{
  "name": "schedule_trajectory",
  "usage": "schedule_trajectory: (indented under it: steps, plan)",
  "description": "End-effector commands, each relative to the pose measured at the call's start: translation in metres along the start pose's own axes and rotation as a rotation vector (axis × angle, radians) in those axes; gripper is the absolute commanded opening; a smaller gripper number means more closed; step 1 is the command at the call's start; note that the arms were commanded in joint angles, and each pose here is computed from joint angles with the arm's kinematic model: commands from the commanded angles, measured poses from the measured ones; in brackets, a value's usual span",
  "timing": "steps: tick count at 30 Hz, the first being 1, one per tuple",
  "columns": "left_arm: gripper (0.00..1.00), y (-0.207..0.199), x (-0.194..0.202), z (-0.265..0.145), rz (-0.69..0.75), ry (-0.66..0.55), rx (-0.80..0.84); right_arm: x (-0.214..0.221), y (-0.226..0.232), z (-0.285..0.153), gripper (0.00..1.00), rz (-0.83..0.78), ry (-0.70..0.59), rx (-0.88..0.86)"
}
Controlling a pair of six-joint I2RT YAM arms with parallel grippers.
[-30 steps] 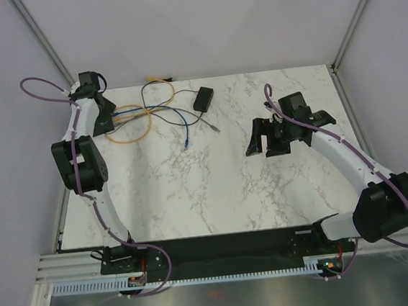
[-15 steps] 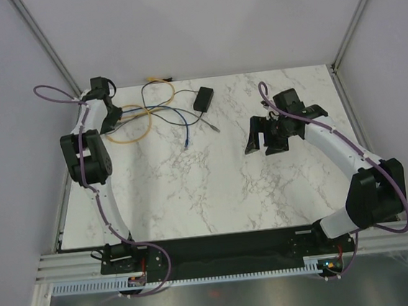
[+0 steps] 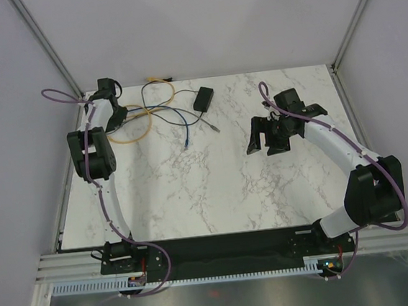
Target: Pull the plug from the switch port
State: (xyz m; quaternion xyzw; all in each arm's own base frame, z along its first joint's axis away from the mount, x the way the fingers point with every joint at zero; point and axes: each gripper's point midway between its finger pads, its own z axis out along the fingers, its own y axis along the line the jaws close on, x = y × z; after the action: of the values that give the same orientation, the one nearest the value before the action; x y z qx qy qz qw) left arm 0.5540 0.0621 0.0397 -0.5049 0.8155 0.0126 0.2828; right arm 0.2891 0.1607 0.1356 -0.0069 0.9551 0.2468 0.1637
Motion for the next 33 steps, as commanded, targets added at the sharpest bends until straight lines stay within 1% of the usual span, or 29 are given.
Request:
schedule_trajectory:
  steps: [1,8,14,15,17,20,21,26,28,29,31,33]
  plan:
    - [0.45,-0.015,-0.017,0.000,-0.076,-0.063,0.018,-0.012,0.001,-0.006,0.89,-0.022,-0.026,0.004]
    - [0.44,-0.031,-0.012,0.008,-0.086,-0.032,0.057,-0.013,-0.002,-0.002,0.89,-0.013,-0.010,0.007]
    - [0.37,-0.030,-0.005,0.007,-0.056,-0.030,0.050,-0.014,-0.003,-0.001,0.89,-0.011,-0.003,0.004]
    - [0.34,-0.029,-0.004,0.006,-0.051,-0.029,0.048,-0.014,-0.003,-0.001,0.89,-0.011,-0.002,0.005]
    - [0.32,-0.025,0.000,0.007,-0.046,-0.023,0.038,-0.015,-0.003,0.000,0.89,-0.011,-0.001,0.003]
    - [0.24,-0.022,0.007,0.007,-0.035,-0.006,0.034,-0.013,-0.003,0.002,0.89,-0.010,0.005,0.003]
    - [0.19,-0.020,0.008,0.006,-0.029,-0.003,0.031,-0.014,-0.003,0.001,0.89,-0.011,0.003,0.003]
    - [0.04,-0.016,0.009,-0.004,-0.004,0.001,0.034,-0.010,-0.004,0.003,0.89,-0.010,0.015,-0.001]
    - [0.02,-0.010,0.016,-0.006,0.019,0.015,0.026,-0.009,-0.004,0.002,0.89,-0.013,0.015,-0.001]
    - [0.02,-0.011,0.013,-0.014,0.028,0.012,0.036,-0.009,-0.004,0.003,0.89,-0.013,0.017,-0.002]
    - [0.02,0.002,0.026,-0.016,0.042,0.039,0.012,-0.007,-0.004,0.003,0.89,-0.017,0.018,-0.004]
    - [0.02,0.011,0.037,-0.029,0.037,0.052,0.002,-0.006,-0.004,0.004,0.89,-0.017,0.020,-0.010]
